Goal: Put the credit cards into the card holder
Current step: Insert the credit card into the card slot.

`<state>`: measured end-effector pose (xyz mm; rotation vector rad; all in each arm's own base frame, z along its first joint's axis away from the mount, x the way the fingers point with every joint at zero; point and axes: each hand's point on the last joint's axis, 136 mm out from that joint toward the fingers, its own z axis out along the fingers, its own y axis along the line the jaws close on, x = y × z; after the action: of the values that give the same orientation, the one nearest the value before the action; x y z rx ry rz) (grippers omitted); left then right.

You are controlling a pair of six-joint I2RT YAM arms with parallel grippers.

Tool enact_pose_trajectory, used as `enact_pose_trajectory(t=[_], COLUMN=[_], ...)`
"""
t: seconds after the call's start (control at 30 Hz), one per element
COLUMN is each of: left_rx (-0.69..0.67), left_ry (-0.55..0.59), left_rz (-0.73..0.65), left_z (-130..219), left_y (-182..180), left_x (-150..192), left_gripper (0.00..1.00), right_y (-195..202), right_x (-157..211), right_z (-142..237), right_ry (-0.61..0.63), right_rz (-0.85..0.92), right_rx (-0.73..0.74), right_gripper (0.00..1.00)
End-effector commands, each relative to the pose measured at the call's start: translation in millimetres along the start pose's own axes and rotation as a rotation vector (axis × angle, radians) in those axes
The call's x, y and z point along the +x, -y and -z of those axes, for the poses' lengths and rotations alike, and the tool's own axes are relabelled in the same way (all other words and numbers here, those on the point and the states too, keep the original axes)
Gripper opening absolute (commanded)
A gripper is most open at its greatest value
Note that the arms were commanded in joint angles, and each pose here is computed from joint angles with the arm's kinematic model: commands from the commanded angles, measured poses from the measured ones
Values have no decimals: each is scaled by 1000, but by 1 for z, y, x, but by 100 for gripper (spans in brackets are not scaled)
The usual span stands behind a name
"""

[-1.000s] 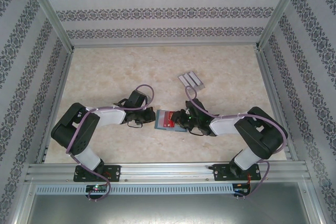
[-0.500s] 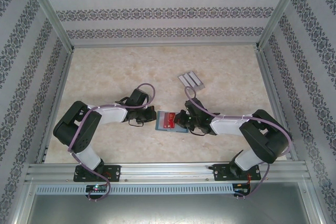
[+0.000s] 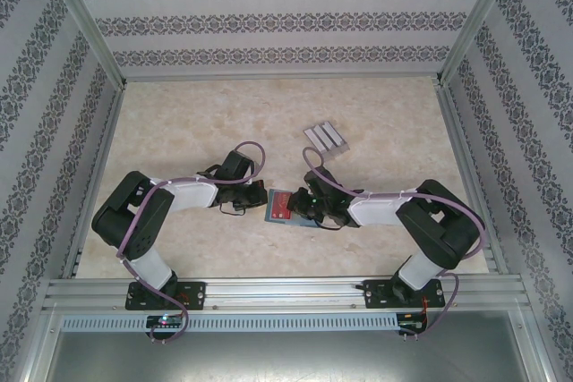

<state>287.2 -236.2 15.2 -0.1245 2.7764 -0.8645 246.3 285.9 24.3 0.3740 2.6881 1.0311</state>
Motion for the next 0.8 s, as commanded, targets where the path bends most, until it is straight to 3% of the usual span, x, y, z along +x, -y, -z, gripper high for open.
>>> enact_pose_trajectory(t=[0.0,0.17,0.43,0.77], left_rx=[-111,-130,-122,-128], left_ry=[-65,-61,-55,-53], left_rz=[32,28,22,24], left_z=[-15,-13,-13,-13], left_y=[-27,-30,-27,-30], left_x=[23,22,20,21], left_gripper=[2,2,2,3], right_y=[-4,10,38,32], right_x=[-3,-10,-2,5], right_z=[1,29,65,56], right_ry=[20,71,145,122], right_rz=[33,113,184,160], right_rx=[23,115,194,126], right_gripper=[24,31,52,52])
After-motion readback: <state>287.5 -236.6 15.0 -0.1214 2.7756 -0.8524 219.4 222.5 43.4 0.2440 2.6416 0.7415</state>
